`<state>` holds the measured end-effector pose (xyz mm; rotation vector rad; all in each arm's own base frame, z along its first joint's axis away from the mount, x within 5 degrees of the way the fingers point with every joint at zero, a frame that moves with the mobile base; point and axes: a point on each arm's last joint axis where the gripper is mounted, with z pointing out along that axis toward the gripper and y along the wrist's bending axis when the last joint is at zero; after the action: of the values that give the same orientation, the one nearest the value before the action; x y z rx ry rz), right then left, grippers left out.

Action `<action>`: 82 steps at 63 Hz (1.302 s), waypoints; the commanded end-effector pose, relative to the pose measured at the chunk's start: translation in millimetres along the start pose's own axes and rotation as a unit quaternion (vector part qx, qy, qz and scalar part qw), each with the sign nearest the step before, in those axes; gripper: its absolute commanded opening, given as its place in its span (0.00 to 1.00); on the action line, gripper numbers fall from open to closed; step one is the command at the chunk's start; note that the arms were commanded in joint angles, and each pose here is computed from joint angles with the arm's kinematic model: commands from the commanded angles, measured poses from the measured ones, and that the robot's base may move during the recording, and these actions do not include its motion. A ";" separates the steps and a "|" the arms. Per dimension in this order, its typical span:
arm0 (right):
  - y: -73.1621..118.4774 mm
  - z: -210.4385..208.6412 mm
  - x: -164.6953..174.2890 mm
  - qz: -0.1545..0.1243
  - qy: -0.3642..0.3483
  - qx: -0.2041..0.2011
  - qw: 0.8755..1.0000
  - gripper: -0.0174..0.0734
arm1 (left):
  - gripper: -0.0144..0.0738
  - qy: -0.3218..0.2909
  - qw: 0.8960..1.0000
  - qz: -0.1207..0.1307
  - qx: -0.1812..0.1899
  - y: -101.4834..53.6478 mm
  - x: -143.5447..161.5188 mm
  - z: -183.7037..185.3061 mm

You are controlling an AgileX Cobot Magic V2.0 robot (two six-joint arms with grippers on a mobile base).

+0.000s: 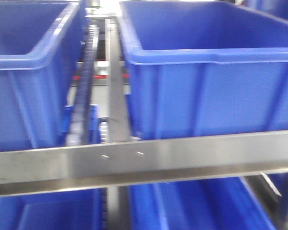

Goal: Pick and sort blue part to right shelf
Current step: 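Stop the base facing the shelf with bins in front of grippers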

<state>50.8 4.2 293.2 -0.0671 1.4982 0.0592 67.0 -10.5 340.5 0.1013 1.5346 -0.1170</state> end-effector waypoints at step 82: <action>-0.4 -1.3 -18.4 -0.001 -0.060 0.003 0.998 0.67 | 0.63 -0.057 0.998 -0.001 -0.008 1.3 -17.2 -1.6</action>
<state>50.8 4.2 293.2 -0.0671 1.4982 0.0592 67.0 -10.5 340.5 0.1013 1.5346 -0.1170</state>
